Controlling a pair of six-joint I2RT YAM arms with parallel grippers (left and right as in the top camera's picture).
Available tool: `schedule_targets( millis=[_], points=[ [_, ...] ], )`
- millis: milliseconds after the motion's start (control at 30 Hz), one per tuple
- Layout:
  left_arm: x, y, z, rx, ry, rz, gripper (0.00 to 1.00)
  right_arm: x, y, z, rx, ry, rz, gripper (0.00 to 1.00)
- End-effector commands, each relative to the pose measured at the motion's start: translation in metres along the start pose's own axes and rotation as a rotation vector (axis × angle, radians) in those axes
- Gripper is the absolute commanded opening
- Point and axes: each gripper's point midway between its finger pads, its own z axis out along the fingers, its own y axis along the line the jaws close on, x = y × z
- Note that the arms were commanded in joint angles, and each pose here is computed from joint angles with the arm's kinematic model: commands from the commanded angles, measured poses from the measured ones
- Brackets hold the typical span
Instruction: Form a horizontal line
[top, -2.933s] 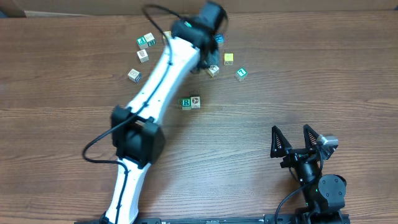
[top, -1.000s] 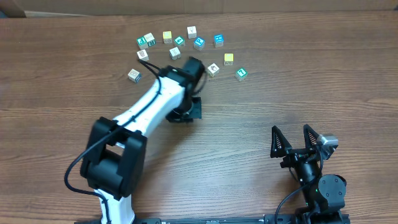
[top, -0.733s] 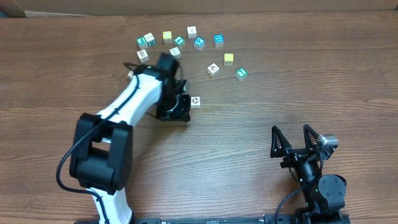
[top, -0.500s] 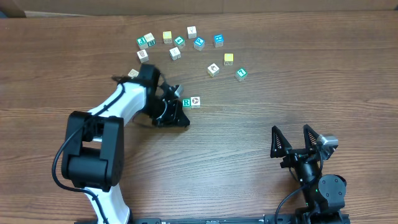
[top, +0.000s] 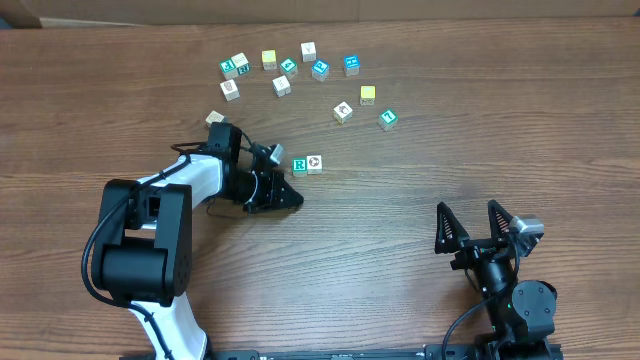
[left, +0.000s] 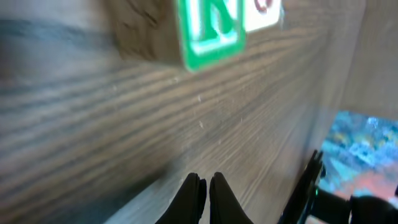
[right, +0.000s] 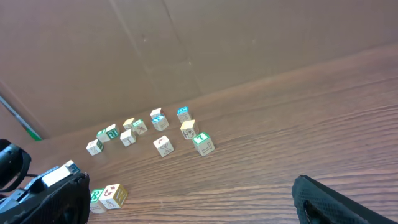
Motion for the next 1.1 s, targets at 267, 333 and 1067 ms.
schedule_targets(
  millis=[267, 333, 1067],
  points=[
    [-0.01, 0.024, -0.003, -0.134, -0.06, -0.168, 0.04, -0.003, 0.0, -0.001, -0.001, -0.016, 0.002, 1.0],
    [-0.014, 0.025, -0.004, -0.14, -0.077, -0.188, 0.04, -0.003, 0.0, -0.001, -0.001, -0.016, 0.002, 1.0],
    [-0.027, 0.016, -0.001, -0.1, -0.123, -0.274, 0.04, -0.003, 0.0, -0.001, -0.001, -0.016, 0.002, 1.0]
  ],
)
